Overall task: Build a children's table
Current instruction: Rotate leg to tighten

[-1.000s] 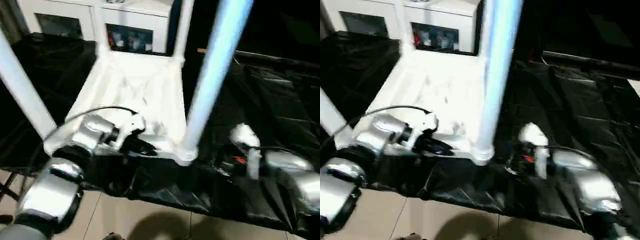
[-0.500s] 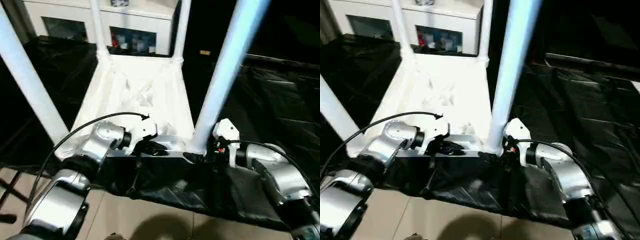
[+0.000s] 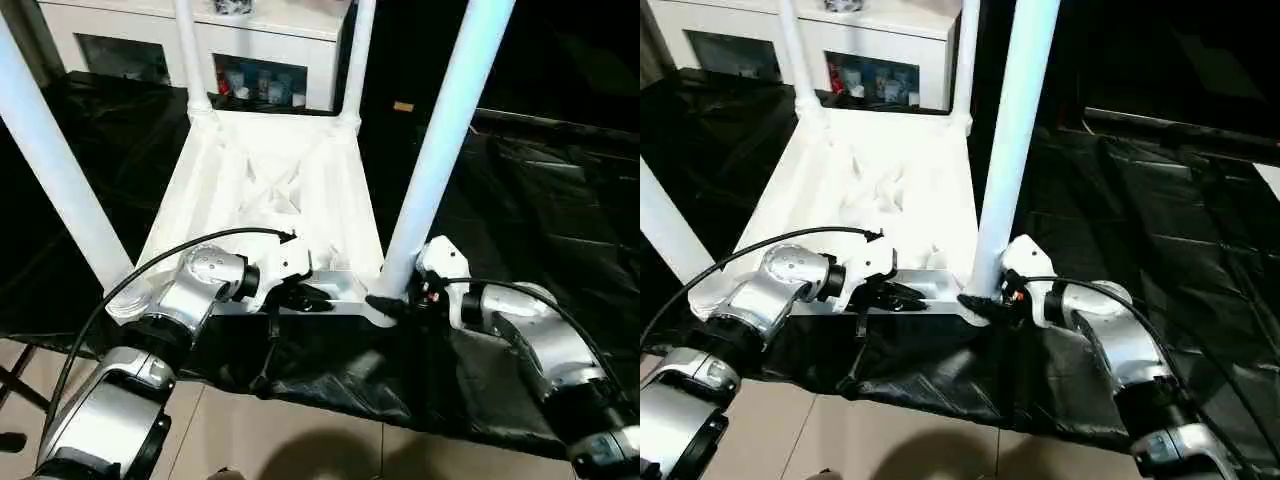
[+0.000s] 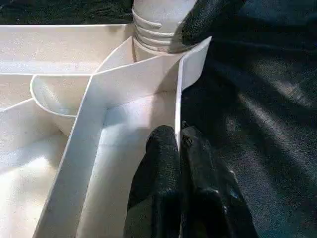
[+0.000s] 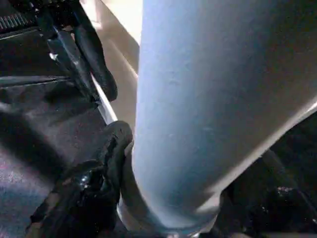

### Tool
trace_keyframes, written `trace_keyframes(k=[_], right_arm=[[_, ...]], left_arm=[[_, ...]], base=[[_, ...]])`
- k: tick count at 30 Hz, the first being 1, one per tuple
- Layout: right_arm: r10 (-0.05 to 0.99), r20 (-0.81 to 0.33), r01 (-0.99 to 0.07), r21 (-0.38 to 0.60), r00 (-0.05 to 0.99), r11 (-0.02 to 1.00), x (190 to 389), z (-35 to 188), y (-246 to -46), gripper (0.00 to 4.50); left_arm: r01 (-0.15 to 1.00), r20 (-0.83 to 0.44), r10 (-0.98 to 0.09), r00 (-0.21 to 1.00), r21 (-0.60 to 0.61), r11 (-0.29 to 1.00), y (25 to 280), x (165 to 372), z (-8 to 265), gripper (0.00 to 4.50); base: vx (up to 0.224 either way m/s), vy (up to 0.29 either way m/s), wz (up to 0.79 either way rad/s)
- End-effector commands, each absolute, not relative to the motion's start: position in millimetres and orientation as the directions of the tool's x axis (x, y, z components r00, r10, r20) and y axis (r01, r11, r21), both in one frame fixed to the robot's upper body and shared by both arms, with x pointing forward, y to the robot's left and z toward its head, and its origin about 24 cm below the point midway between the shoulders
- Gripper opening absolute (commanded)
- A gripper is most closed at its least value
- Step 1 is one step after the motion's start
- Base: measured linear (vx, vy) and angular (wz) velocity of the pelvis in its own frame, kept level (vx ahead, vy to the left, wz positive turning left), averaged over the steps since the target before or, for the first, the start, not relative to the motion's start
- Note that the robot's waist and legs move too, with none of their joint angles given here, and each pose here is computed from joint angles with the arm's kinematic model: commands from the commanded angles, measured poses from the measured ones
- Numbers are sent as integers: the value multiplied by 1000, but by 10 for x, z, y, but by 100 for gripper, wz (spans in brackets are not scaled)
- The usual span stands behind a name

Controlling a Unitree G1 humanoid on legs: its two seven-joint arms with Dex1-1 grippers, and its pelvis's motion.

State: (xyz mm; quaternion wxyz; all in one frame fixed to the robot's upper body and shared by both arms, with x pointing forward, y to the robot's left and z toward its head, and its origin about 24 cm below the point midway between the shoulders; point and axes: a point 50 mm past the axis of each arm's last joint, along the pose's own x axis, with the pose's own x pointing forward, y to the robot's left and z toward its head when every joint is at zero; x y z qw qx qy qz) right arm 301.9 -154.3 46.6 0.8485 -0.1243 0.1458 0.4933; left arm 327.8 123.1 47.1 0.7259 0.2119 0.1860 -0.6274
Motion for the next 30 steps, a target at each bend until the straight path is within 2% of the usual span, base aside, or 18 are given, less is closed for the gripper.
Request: trace_keyframes(k=[1,9,15,16,18,22,24,25,26,28,30], right_arm=[[800,-380,-878,-79,464,472,3035,434,-1493,268],[787,-377,-861,-60,488,505,3028,343,-1474,256],[679,-367,-737,-30,636,675,3066,187,-1437,256],[619,-347,-655,20,704,756,3093,123,-1354,256],[566,-334,-576,78,754,814,3121,63,-1217,256],[477,-339,-479,84,811,874,3209,31,-943,253],[474,-322,-468,101,819,878,3248,65,-806,253],[507,-272,-495,118,818,861,3269,140,-690,253],[507,-272,-495,118,818,861,3269,140,-690,253],[552,-219,-541,113,805,834,3271,212,-639,308],[577,-197,-567,111,792,816,3263,240,-652,322]], left_arm=[[981,-582,-794,177,44,187,1294,3239,319,0],[973,-570,-793,212,49,225,1291,3271,340,0],[943,-545,-778,312,76,325,1089,3333,343,0],[925,-523,-776,352,71,373,913,3352,334,0],[907,-506,-769,391,69,415,715,3365,322,0],[893,-507,-752,421,85,442,455,3370,309,0],[893,-507,-751,424,98,438,382,3368,312,0],[899,-515,-747,420,127,418,364,3364,314,0],[899,-515,-747,420,127,418,364,3364,314,0],[903,-518,-748,415,133,408,411,3360,308,0],[906,-521,-749,409,132,403,458,3358,304,0]], base=[[0,0,0],[0,0,0],[0,0,0],[0,0,0],[0,0,0],[0,0,0],[0,0,0],[0,0,0],[0,0,0],[0,0,0],[0,0,0]])
